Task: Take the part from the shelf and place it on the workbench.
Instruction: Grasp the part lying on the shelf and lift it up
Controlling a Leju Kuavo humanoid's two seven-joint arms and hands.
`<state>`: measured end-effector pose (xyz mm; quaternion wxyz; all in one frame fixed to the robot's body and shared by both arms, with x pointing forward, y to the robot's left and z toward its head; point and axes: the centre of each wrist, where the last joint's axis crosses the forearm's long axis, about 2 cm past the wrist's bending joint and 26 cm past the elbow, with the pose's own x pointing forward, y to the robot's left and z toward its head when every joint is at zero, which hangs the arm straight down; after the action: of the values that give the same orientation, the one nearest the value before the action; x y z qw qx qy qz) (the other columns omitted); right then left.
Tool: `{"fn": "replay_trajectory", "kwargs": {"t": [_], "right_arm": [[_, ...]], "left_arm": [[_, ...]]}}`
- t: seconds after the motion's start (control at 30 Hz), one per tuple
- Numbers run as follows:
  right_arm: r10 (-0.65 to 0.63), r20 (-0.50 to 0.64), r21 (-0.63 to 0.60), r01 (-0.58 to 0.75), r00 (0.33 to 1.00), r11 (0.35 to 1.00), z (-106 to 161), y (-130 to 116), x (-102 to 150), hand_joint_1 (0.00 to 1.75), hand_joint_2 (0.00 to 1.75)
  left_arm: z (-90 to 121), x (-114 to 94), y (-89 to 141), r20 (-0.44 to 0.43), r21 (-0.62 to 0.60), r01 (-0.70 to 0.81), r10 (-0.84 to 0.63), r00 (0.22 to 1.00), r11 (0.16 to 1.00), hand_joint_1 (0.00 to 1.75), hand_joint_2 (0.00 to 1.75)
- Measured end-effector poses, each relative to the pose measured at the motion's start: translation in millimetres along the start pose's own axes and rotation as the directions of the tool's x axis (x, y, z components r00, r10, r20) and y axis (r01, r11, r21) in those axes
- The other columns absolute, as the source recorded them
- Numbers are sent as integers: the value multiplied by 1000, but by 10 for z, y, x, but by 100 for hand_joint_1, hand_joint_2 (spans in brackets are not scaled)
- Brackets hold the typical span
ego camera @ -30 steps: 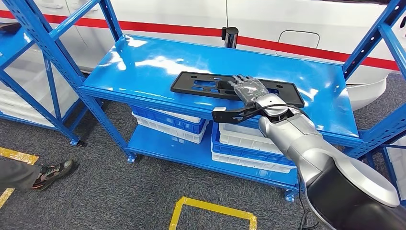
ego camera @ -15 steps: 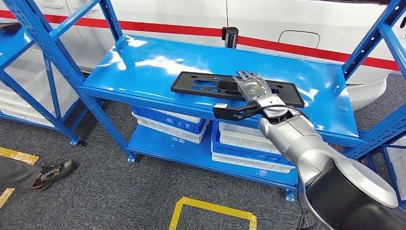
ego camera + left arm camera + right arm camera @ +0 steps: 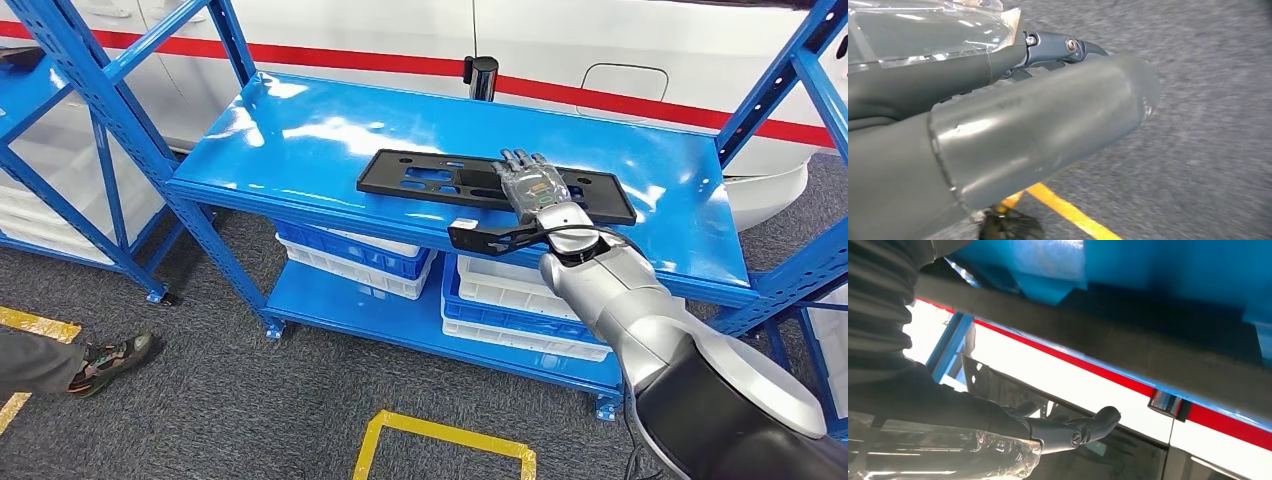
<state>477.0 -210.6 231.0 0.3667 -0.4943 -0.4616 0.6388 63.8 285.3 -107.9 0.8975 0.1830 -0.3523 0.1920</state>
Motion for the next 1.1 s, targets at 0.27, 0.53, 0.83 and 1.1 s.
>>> {"fn": "replay_trajectory", "kwargs": {"t": [0.27,0.53,0.83,1.1], "right_arm": [[15,-43,-25,-16,999,1000,93,276,25,169,175],[-8,-87,-57,3,996,998,135,387,-73,162,175],[-23,-84,-74,17,996,997,137,388,-148,154,175],[-47,-23,-127,43,999,991,125,343,-176,160,175]], "left_arm": [[21,9,-69,101,1,8,-8,995,1000,0,0],[30,14,-105,111,-23,-9,12,994,1000,0,175],[33,6,-91,113,-18,-15,17,993,1000,0,0],[33,0,-68,117,16,1,-2,993,1000,0,87]]}}
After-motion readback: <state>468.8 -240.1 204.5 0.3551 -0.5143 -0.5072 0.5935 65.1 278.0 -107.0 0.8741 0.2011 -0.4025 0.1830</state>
